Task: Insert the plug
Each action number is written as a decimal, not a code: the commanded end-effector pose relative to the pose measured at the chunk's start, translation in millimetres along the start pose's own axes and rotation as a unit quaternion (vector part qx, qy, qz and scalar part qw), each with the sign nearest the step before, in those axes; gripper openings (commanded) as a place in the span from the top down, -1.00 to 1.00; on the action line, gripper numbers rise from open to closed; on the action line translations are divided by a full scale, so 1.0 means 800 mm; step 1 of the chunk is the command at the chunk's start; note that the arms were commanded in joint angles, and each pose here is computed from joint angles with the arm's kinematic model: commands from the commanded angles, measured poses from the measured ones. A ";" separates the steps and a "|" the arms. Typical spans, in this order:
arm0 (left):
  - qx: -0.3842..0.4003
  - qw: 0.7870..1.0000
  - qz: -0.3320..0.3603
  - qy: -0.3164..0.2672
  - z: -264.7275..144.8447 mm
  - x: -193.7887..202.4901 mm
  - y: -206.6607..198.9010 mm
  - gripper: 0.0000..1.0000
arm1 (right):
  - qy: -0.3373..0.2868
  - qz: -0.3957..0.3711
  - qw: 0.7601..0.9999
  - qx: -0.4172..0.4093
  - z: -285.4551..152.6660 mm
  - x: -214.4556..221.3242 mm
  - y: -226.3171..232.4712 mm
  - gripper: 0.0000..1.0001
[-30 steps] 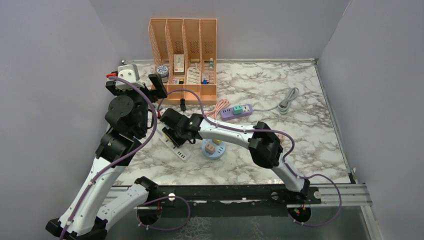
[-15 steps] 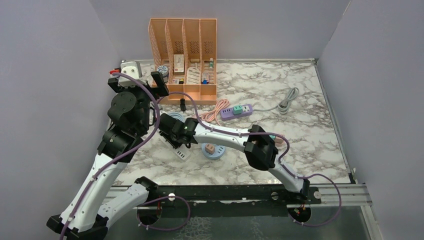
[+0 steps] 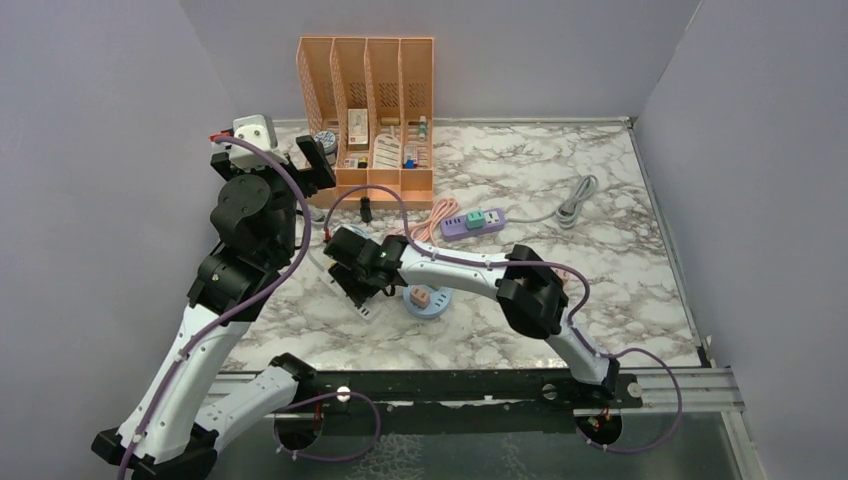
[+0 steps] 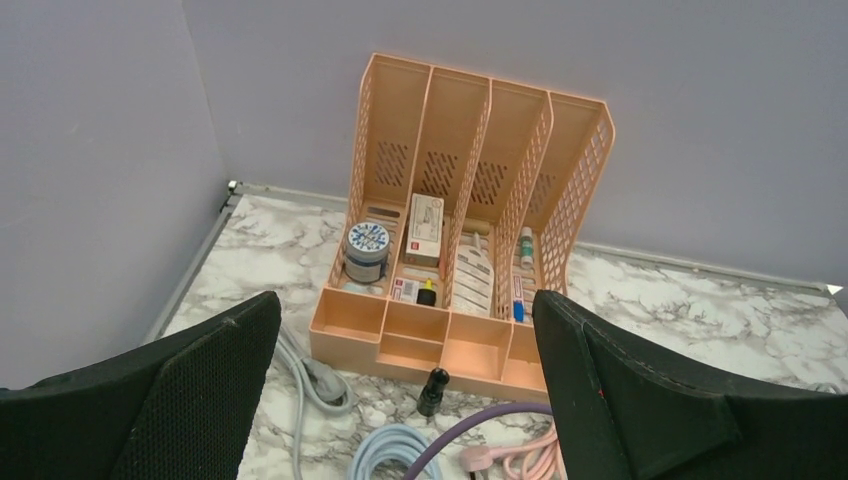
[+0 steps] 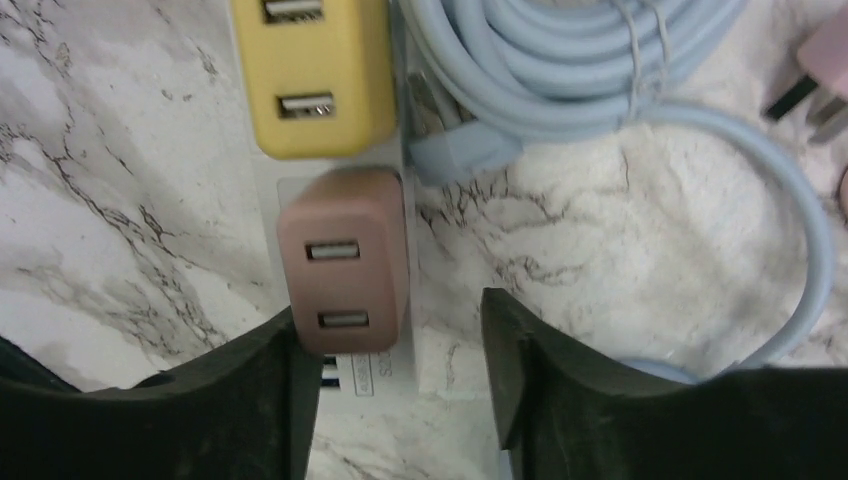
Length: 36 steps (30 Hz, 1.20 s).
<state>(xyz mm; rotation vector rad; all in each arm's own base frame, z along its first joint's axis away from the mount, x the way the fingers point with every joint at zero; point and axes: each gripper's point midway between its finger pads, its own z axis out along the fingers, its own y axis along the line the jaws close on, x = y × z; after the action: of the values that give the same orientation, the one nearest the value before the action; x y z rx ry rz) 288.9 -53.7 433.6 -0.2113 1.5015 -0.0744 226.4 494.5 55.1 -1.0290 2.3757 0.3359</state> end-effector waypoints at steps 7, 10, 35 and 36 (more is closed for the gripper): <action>0.015 0.995 -0.023 0.101 -0.036 0.051 0.006 -0.99 | -0.095 0.096 0.989 -0.054 -0.129 -0.018 -0.008 -0.52; 0.026 0.990 -0.038 0.133 -0.053 0.075 0.008 -0.99 | -0.121 0.130 0.984 -0.017 -0.174 0.000 -0.041 -0.62; 0.112 0.989 0.011 0.091 -0.159 0.031 0.050 -0.99 | -0.376 0.262 0.867 0.195 -0.588 0.170 -0.304 -0.79; 0.113 0.990 0.011 0.089 -0.160 0.026 0.051 -0.99 | -0.387 0.258 0.864 0.193 -0.598 0.170 -0.307 -0.80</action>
<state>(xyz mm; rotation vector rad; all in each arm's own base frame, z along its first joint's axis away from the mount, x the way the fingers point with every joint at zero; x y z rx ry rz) 172.0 -32.8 385.6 -0.0657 1.6813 -0.2532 152.8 78.6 347.8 0.0357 1.9023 0.4334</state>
